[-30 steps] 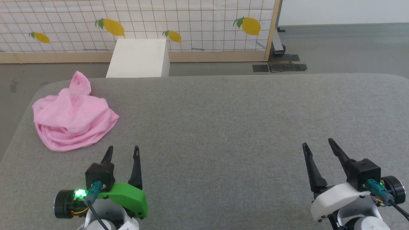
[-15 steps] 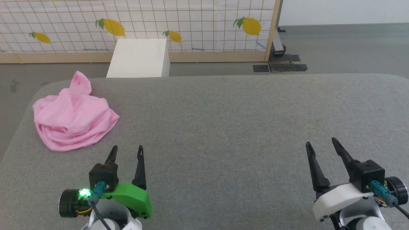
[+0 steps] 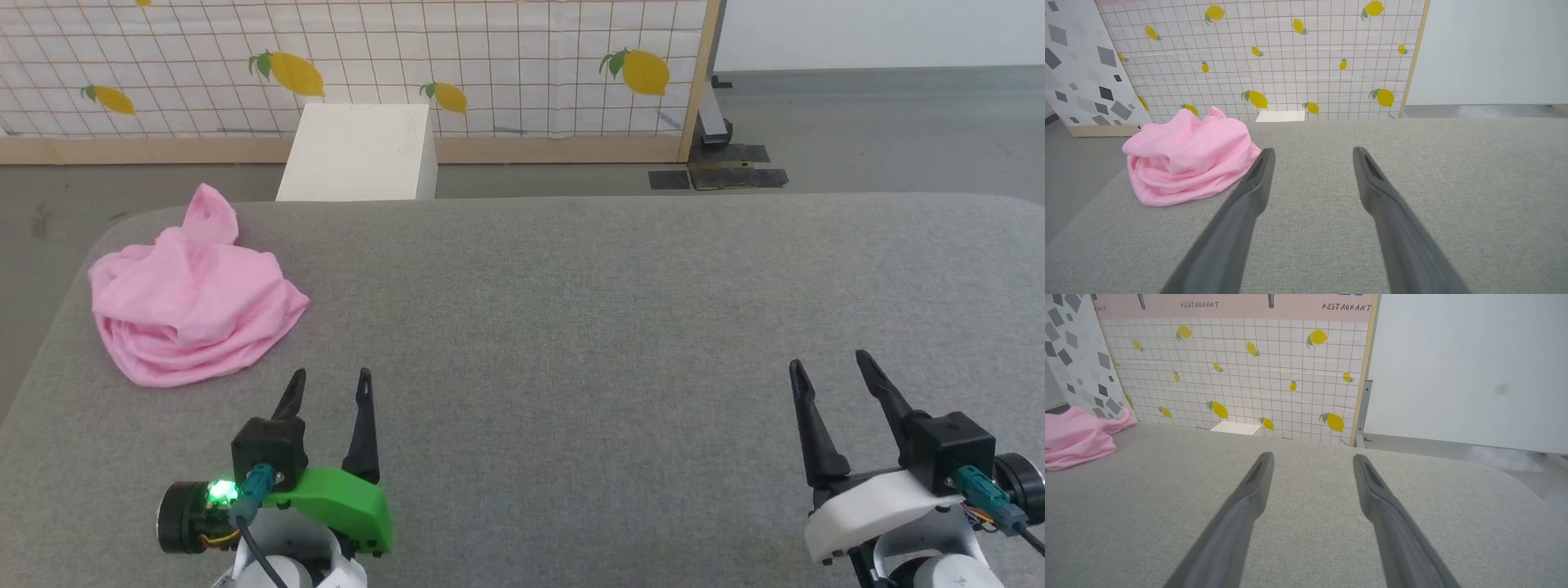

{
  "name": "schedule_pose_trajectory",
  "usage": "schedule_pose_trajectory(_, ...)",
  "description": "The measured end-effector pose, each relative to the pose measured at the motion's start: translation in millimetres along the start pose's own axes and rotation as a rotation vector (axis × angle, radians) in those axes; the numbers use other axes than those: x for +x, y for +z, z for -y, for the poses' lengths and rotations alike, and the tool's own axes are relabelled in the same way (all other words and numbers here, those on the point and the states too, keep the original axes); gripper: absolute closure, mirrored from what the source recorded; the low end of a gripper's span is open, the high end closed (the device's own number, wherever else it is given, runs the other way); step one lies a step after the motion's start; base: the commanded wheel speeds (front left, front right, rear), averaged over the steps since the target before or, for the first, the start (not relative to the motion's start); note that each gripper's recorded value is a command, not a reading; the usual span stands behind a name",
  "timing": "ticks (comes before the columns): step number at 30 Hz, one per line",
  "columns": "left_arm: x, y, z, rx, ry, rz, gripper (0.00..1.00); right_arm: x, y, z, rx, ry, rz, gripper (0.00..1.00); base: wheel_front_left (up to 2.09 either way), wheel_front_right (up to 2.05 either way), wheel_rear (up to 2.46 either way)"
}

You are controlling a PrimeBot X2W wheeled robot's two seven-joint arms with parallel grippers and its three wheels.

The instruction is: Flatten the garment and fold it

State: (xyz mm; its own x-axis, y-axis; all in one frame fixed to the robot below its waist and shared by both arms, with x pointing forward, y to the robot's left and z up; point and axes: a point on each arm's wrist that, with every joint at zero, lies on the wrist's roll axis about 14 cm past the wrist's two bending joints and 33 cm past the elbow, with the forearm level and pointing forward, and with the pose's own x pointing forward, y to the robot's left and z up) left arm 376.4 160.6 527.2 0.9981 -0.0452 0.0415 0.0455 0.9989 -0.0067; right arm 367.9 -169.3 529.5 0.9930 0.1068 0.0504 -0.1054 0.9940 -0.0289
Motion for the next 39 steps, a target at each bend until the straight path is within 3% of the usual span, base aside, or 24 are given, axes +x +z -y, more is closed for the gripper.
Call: schedule_pose_trajectory(39, 7.7, 1.6, 6.9, -0.024, -0.005, 0.050, 0.00, 3.2, 4.0, 7.4, 0.019, -0.022, 0.062, 0.00, 0.00, 0.00, 0.00)
